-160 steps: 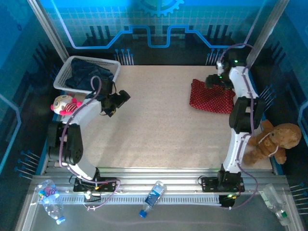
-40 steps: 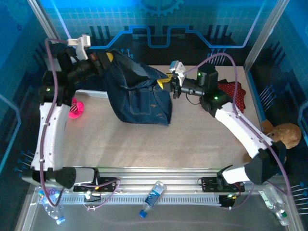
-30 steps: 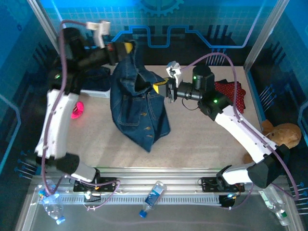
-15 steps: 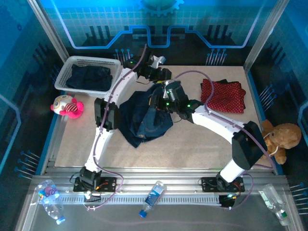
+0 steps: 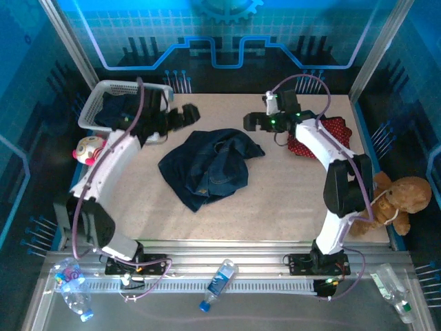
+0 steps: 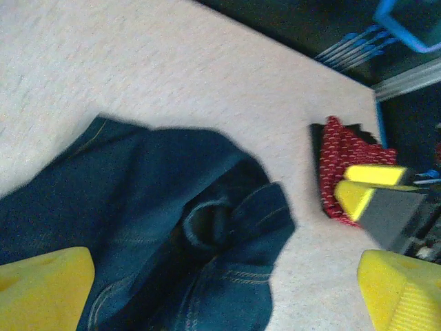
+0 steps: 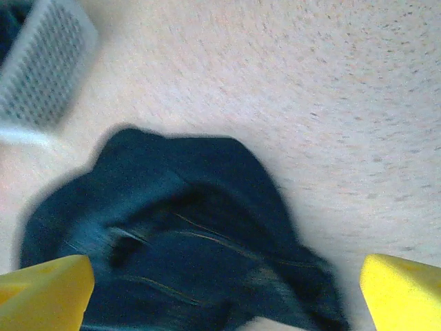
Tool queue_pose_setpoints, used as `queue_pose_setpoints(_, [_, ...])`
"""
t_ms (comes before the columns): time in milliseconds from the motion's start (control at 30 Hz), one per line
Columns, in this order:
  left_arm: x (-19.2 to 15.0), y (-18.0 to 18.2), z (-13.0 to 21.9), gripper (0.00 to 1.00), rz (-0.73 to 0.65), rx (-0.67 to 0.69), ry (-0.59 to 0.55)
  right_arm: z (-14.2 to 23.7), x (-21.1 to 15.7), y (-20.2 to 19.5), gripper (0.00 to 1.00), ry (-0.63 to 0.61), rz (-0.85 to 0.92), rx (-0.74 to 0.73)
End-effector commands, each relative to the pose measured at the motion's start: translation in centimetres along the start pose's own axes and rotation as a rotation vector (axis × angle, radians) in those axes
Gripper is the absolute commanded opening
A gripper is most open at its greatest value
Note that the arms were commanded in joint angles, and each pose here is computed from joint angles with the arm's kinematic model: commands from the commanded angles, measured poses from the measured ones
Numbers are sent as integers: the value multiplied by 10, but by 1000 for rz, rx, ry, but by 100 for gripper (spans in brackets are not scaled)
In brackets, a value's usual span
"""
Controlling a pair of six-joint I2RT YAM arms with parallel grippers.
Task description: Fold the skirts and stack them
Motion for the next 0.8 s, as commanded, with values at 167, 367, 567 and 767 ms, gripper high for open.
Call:
queue_pose_setpoints(167, [-111, -1, -14, 99, -39, -131, 87, -19, -56, -39, 89, 355, 619, 248])
queue_pose_setpoints(367, [-168, -25, -46, 96, -259, -116, 293, -56, -57, -46, 86, 354, 754, 249])
queue_pose_setpoints(567, [-185, -20, -94, 82, -287, -9, 364, -76, -66, -19, 74, 390, 784, 360])
queue_pose_setpoints(767, [-151, -27, -71, 0, -305, -54, 265, -13, -35, -7, 0, 251, 679, 396])
Point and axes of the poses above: each hand's point on the last joint's axis, 136 mm out from that joint toward the fingers, its own z axis back along the fingers, its own y axis along the line the jaws close on, x = y × z, the point moved 5 cm from there along z, back along the fingers, and after that the axes turned 15 degrees about -z, right-handed, at the moved point
